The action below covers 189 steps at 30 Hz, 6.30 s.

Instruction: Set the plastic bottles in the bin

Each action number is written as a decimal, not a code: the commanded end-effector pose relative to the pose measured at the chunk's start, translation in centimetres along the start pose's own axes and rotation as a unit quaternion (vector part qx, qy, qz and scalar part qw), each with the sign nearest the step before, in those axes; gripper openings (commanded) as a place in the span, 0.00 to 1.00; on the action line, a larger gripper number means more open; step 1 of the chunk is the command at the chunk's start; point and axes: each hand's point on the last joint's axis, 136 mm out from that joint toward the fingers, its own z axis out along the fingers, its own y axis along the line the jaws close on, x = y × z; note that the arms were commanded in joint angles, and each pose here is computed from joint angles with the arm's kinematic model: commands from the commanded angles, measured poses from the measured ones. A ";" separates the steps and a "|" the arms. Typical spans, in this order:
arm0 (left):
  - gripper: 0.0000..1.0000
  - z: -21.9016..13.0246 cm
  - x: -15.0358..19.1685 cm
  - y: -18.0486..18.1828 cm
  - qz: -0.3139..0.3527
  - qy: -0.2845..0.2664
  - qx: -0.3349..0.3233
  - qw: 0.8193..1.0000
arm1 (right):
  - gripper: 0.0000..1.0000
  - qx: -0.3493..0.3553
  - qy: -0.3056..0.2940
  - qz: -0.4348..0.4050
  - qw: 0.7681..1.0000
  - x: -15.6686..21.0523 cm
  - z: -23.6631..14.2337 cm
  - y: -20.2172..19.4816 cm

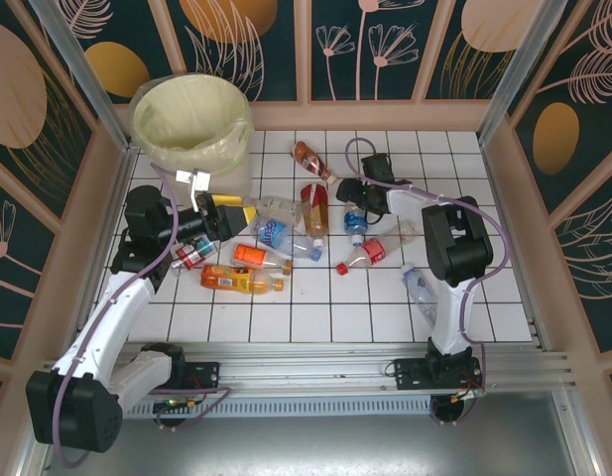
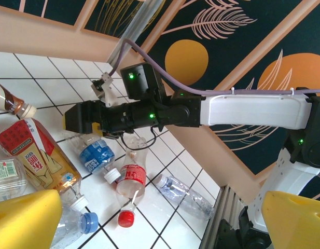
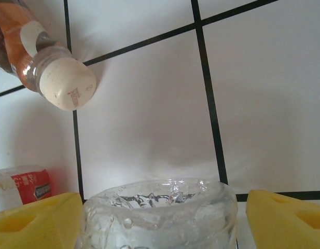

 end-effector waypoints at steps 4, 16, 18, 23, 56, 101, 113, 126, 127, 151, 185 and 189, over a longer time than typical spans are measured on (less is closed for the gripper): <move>0.99 0.1 0.2 -0.1 0.013 0.004 0.002 1.000 | 0.84 0.012 0.013 -0.028 0.999 0.1 0.4 -0.5; 0.99 0.1 0.2 0.2 0.013 0.004 -0.006 1.000 | 0.77 0.062 0.033 -0.085 0.994 -0.3 0.8 -1.8; 0.99 0.1 0.2 0.2 0.013 0.004 -0.006 1.000 | 0.75 0.065 0.030 -0.088 0.994 -0.5 0.6 -1.9; 0.99 0.2 0.2 0.3 0.011 0.005 -0.007 1.000 | 0.69 0.052 0.026 -0.086 0.995 -0.7 0.3 -1.3; 0.99 11.0 0.9 -3.9 -0.027 0.030 0.078 0.996 | 0.63 -0.363 -0.203 -0.128 0.900 -3.4 -27.6 16.6; 0.62 15.9 2.1 -6.5 -0.011 0.056 0.089 0.994 | 0.84 -0.438 -0.219 -0.124 0.863 -0.1 -32.8 18.7; 0.62 14.6 -2.0 -4.0 0.056 0.048 -0.068 0.995 | 0.99 -0.383 -0.256 -0.188 0.867 0.7 -38.4 15.5; 0.62 10.2 -12.7 1.0 0.114 -0.003 -0.239 0.964 | 0.98 -0.449 -0.216 -0.277 0.821 4.7 -43.7 16.4; 0.62 9.6 -13.7 1.4 0.122 -0.009 -0.255 0.959 | 0.97 -0.450 -0.214 -0.276 0.822 4.8 -43.6 16.4; 0.62 -0.4 -22.9 17.2 0.171 -0.006 -0.520 0.837 | 0.96 -0.411 -0.190 -0.244 0.858 4.7 -40.0 15.3; 0.70 0.5 -13.8 28.8 0.106 0.156 -0.534 0.824 | 0.96 -0.399 -0.160 -0.232 0.873 5.5 -37.4 14.7; 0.77 1.0 -13.6 28.5 0.096 0.156 -0.521 0.834 | 0.96 -0.401 -0.155 -0.228 0.873 5.6 -37.1 14.7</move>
